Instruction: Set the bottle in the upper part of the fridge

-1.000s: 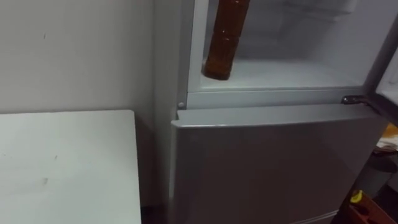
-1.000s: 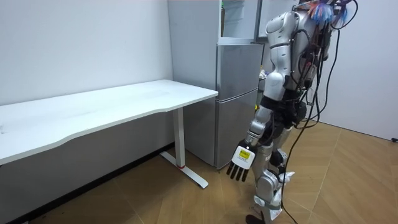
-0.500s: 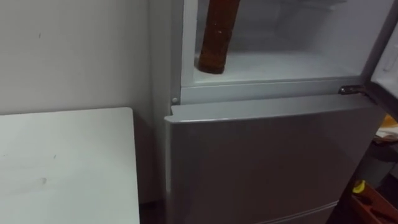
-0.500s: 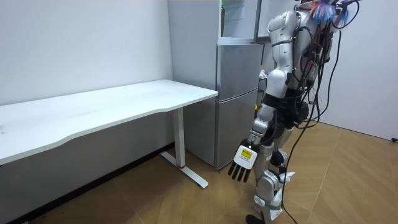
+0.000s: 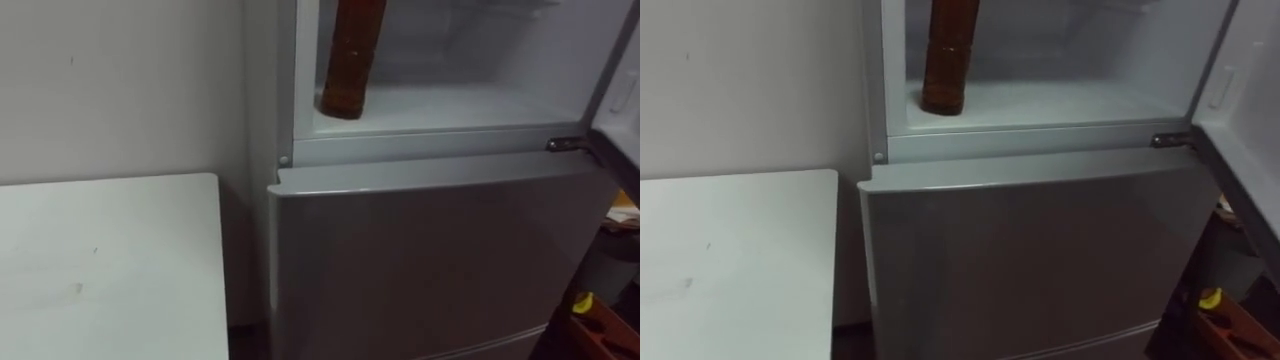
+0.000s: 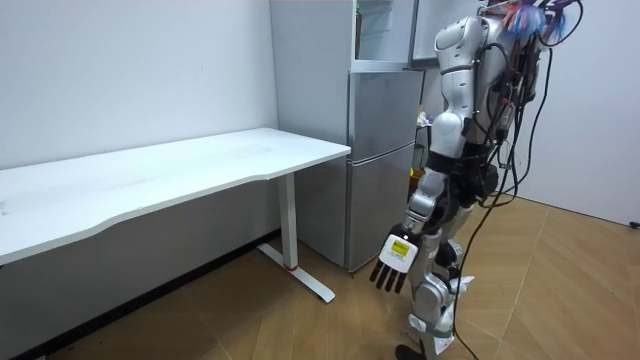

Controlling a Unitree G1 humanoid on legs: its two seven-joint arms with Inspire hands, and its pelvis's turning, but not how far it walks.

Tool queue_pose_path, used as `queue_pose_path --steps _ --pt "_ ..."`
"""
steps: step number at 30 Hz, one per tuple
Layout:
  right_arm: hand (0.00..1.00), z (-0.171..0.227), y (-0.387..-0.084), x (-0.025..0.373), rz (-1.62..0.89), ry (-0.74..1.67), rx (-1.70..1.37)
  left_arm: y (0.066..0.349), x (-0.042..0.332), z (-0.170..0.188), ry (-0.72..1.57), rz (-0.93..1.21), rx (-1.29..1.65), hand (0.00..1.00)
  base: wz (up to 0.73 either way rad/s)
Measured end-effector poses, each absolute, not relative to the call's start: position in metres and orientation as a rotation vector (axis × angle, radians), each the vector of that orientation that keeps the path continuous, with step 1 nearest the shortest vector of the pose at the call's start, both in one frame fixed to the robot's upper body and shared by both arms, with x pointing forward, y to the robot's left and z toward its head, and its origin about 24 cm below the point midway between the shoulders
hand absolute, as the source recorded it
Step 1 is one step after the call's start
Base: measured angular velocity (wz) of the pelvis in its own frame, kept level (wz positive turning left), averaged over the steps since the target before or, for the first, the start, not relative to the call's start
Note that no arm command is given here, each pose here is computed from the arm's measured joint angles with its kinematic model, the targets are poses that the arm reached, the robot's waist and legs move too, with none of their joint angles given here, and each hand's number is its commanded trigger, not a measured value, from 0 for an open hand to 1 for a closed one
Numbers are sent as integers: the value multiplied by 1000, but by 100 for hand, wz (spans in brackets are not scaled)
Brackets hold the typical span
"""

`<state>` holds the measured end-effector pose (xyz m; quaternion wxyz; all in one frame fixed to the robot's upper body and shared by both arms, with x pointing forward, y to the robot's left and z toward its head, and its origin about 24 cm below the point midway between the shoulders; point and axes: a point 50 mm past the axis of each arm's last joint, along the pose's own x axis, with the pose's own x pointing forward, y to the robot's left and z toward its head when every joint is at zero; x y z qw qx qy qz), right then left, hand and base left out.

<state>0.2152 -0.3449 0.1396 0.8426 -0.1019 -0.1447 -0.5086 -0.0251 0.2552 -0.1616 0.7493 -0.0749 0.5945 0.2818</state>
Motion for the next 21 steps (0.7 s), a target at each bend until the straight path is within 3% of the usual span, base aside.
queue_pose_path --steps 11,21 --pt "0 179 -315 215 -915 -572 -364 260 -27 -160 1312 608 -114 0 0" --pt "0 178 -299 222 -785 -587 -438 259 -37 -161 1384 584 -60 0 5"
